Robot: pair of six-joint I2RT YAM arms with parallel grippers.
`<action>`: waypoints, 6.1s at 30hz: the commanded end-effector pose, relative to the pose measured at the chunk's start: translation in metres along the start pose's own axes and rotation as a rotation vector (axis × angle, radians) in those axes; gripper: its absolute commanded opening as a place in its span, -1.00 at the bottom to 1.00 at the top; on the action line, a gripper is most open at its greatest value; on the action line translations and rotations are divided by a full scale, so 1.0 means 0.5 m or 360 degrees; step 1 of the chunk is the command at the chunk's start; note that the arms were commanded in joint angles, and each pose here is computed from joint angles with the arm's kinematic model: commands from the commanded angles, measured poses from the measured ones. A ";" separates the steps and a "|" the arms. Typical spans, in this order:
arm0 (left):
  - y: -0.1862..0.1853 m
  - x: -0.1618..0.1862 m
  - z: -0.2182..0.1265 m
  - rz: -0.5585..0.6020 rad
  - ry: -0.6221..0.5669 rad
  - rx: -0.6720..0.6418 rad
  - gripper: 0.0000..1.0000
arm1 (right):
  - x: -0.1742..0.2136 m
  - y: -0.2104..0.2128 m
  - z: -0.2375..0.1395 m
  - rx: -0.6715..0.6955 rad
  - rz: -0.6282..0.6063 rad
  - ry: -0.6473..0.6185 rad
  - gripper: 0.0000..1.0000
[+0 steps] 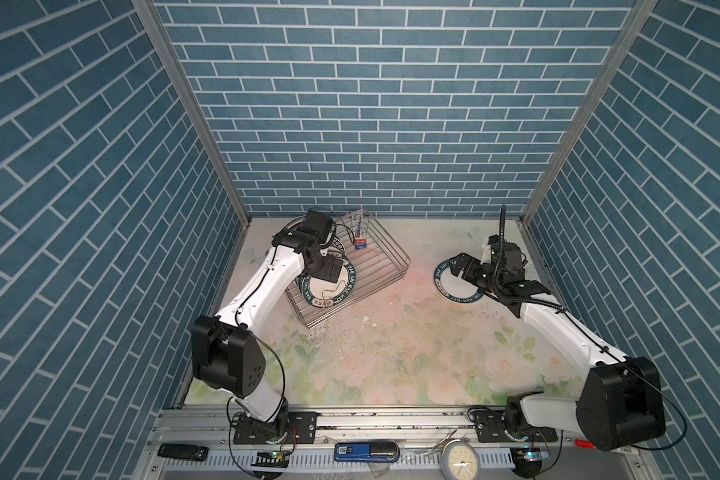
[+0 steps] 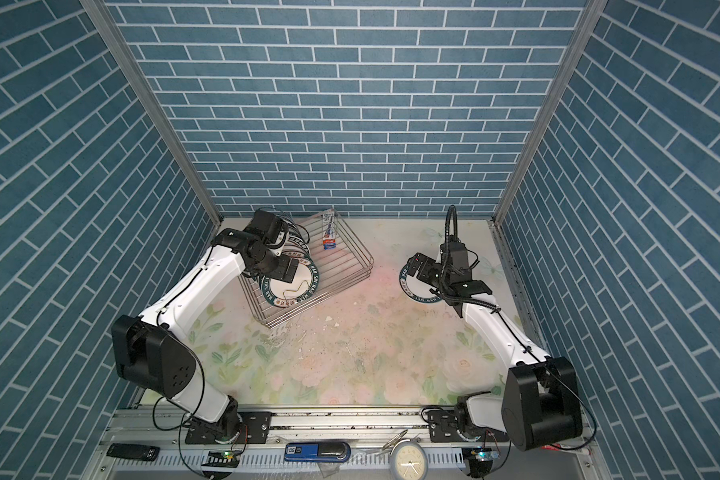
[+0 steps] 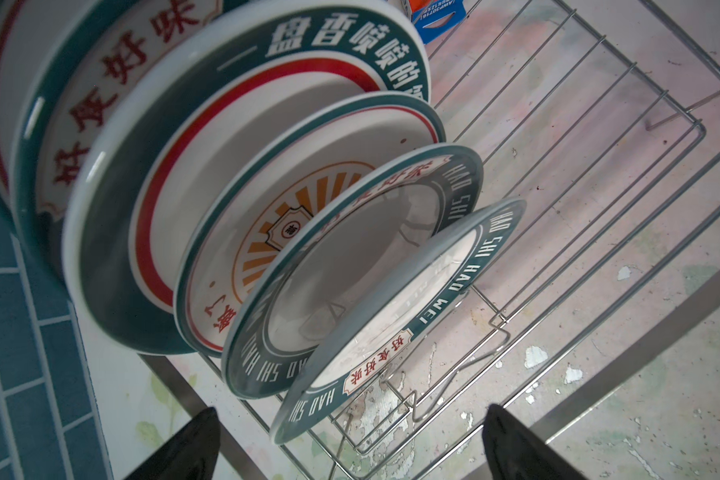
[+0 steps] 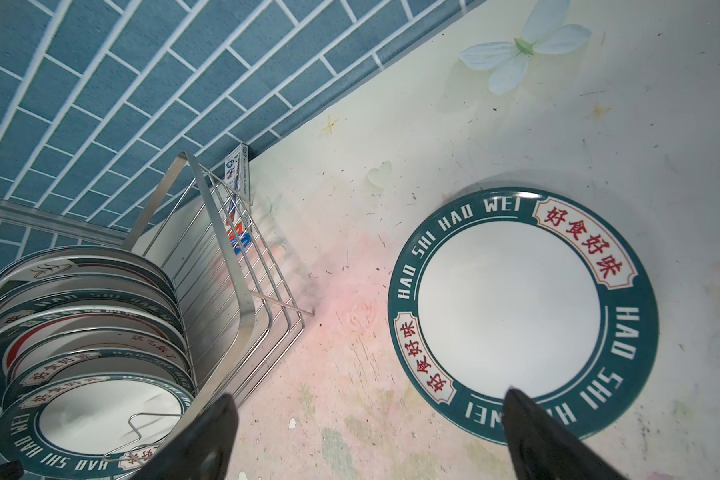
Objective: Unload the plates from the dish rack
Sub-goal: 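Raise the right gripper while the left gripper descends to the front rack plate, then close the left gripper on the front green-rimmed plate's rim and lift, then lift the plate out of the rack while the right gripper reaches over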
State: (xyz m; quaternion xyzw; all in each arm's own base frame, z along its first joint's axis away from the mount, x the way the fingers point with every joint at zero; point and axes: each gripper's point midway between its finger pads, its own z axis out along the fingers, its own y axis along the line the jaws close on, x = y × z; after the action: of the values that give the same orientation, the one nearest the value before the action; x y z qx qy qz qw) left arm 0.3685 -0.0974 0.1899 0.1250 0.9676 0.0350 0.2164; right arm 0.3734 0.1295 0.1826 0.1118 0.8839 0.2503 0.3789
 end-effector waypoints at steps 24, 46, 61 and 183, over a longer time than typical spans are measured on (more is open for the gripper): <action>-0.023 0.008 0.045 0.0070 0.0105 0.0072 0.48 | 0.012 -0.012 0.003 0.0027 -0.0058 0.0014 0.98; -0.036 0.016 0.034 0.0092 0.0100 0.0141 -0.42 | 0.016 -0.019 0.009 0.0033 -0.0042 0.0029 0.98; -0.037 0.022 0.042 0.0128 0.0142 0.0138 -0.72 | 0.016 -0.021 0.009 0.0034 -0.0038 0.0027 0.98; -0.329 -0.070 -0.144 -0.0281 -0.0298 0.1776 -1.00 | 0.067 0.294 -0.055 -0.1515 0.0029 0.0036 0.26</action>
State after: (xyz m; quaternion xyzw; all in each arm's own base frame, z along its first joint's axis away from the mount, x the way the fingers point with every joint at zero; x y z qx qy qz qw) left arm 0.3312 -0.2594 0.2338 0.1170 0.8355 -0.5002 0.1948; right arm 0.3328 0.2466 0.2393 -0.0396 0.6845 0.6239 0.3751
